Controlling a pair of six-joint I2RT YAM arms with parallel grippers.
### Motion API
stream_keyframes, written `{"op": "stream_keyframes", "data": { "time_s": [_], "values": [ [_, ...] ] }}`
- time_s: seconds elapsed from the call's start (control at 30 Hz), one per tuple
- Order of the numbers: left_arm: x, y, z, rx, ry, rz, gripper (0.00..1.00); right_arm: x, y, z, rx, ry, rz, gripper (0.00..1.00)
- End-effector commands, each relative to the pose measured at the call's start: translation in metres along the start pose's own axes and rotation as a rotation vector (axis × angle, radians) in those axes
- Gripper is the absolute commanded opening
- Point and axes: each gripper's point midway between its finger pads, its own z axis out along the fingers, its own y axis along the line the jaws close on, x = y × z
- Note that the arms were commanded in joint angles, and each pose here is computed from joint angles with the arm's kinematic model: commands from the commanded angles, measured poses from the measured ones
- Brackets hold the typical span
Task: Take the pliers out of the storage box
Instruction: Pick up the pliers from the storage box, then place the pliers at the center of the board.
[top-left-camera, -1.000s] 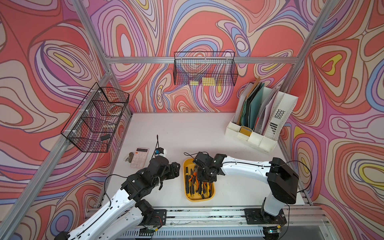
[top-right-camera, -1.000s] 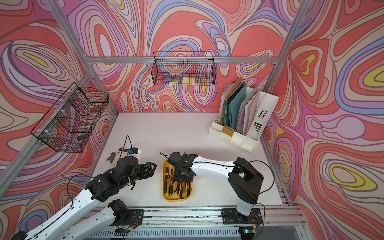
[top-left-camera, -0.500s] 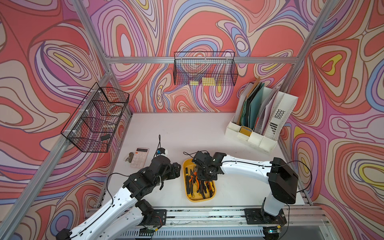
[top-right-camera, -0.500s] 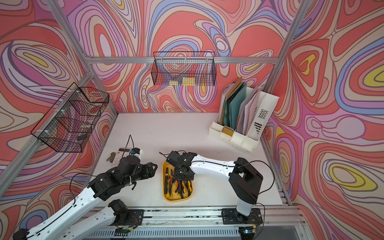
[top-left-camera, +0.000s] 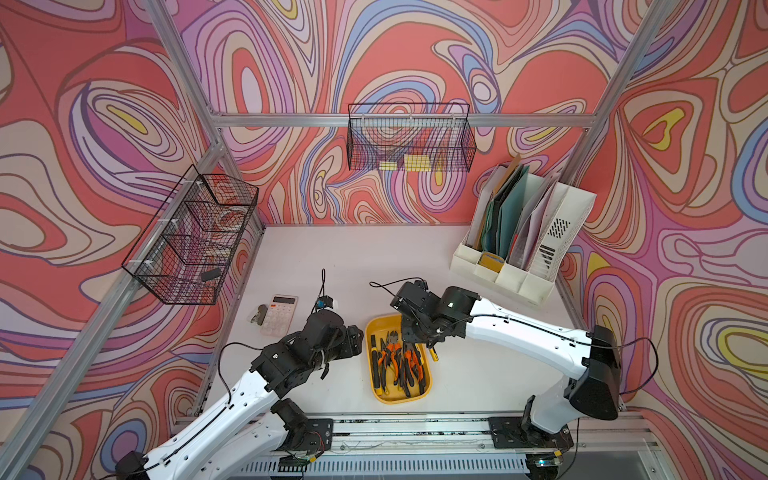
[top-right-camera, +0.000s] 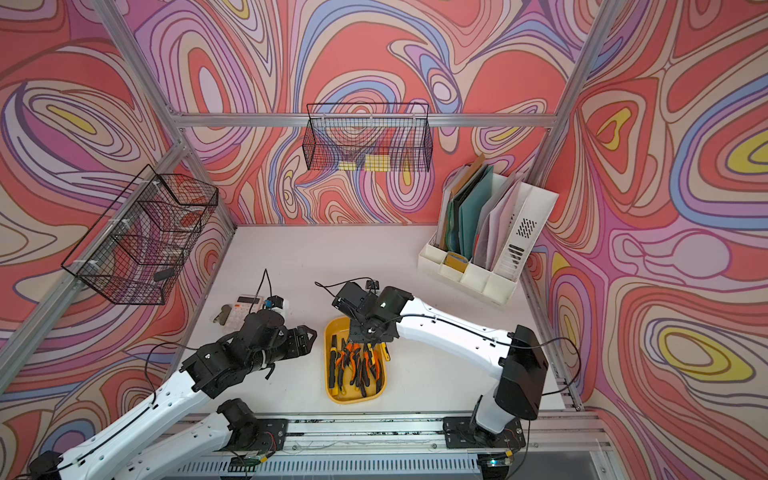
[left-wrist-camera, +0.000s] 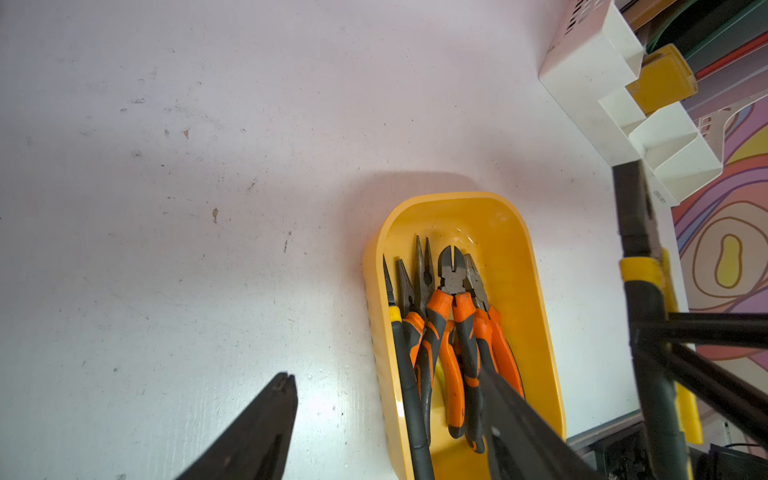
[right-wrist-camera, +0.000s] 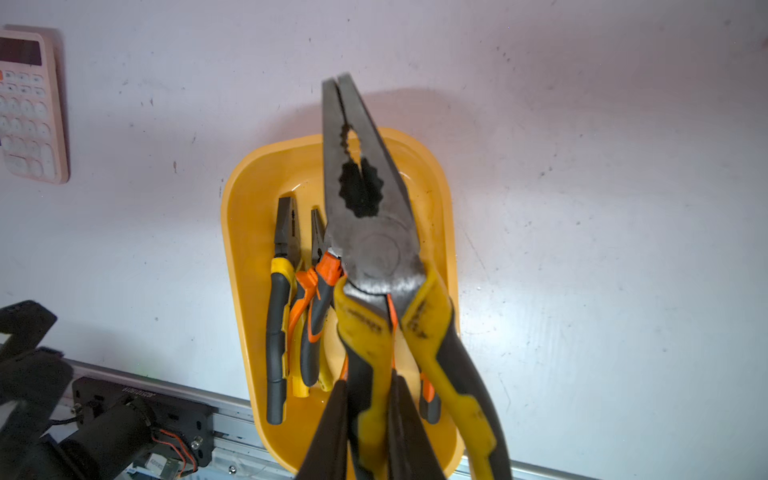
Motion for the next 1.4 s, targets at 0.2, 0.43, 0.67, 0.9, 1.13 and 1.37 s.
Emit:
{"op": "stream_keyframes", "data": {
  "time_s": [0.2, 0.43, 0.67, 0.9, 1.13, 1.37],
  "values": [
    [-0.003, -0.014, -0.003, 0.053, 0.010, 0.001, 0.87, -0.036, -0.083, 0.013, 0.045, -0.030, 0.062, 0.00],
    [-0.002, -0.014, -0.004, 0.052, 0.014, 0.003, 0.88, -0.045, -0.105, 0.056, 0.051, 0.022, 0.038, 0.00],
    [-0.001, -0.015, -0.004, 0.053, 0.027, 0.004, 0.88, -0.048, -0.116, 0.101, 0.052, 0.059, 0.093, 0.00],
    [-0.002, -0.013, -0.007, 0.042, 0.024, 0.025, 0.88, -0.054, -0.127, 0.122, 0.067, 0.092, 0.130, 0.05],
    [0.002, -0.014, -0.003, 0.025, 0.064, 0.023, 0.88, -0.059, -0.135, 0.126, 0.073, 0.116, 0.150, 0.41],
    [0.002, -0.018, 0.000, 0.025, 0.085, 0.026, 0.96, -0.057, -0.136, 0.115, 0.083, 0.119, 0.154, 0.63]
  ]
}}
